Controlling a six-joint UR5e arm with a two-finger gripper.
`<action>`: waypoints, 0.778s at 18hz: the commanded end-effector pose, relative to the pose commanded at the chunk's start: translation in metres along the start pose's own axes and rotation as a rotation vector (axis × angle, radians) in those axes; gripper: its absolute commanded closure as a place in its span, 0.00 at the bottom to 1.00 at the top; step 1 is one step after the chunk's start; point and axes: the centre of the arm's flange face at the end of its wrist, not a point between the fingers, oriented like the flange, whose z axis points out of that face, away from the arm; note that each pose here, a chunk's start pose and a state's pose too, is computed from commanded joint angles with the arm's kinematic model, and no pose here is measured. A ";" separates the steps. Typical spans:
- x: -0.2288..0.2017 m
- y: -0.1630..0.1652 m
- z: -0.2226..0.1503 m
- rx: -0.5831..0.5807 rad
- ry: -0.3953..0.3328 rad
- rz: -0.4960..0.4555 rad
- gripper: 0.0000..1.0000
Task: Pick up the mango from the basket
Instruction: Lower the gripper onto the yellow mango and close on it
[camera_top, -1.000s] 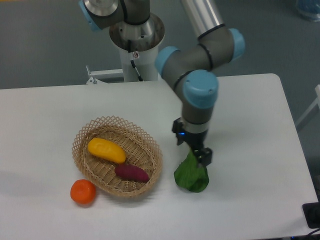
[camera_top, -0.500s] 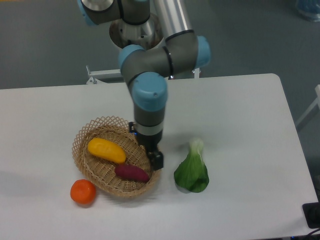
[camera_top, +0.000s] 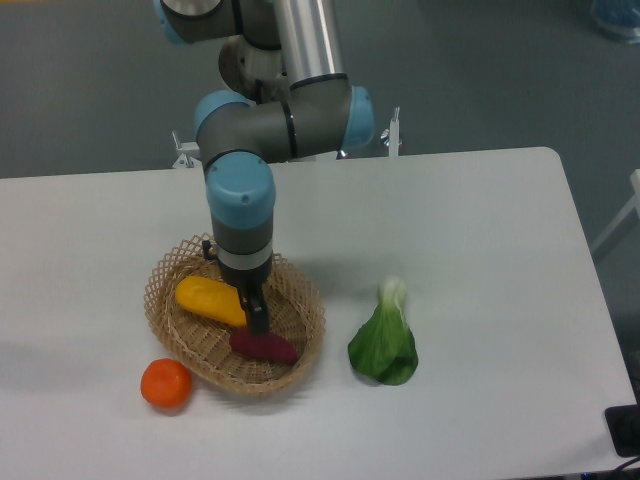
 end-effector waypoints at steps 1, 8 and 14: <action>0.002 -0.001 0.002 -0.001 0.006 0.003 0.00; 0.025 -0.007 0.027 -0.007 0.066 0.045 0.00; 0.023 -0.012 0.035 -0.003 0.045 0.052 0.04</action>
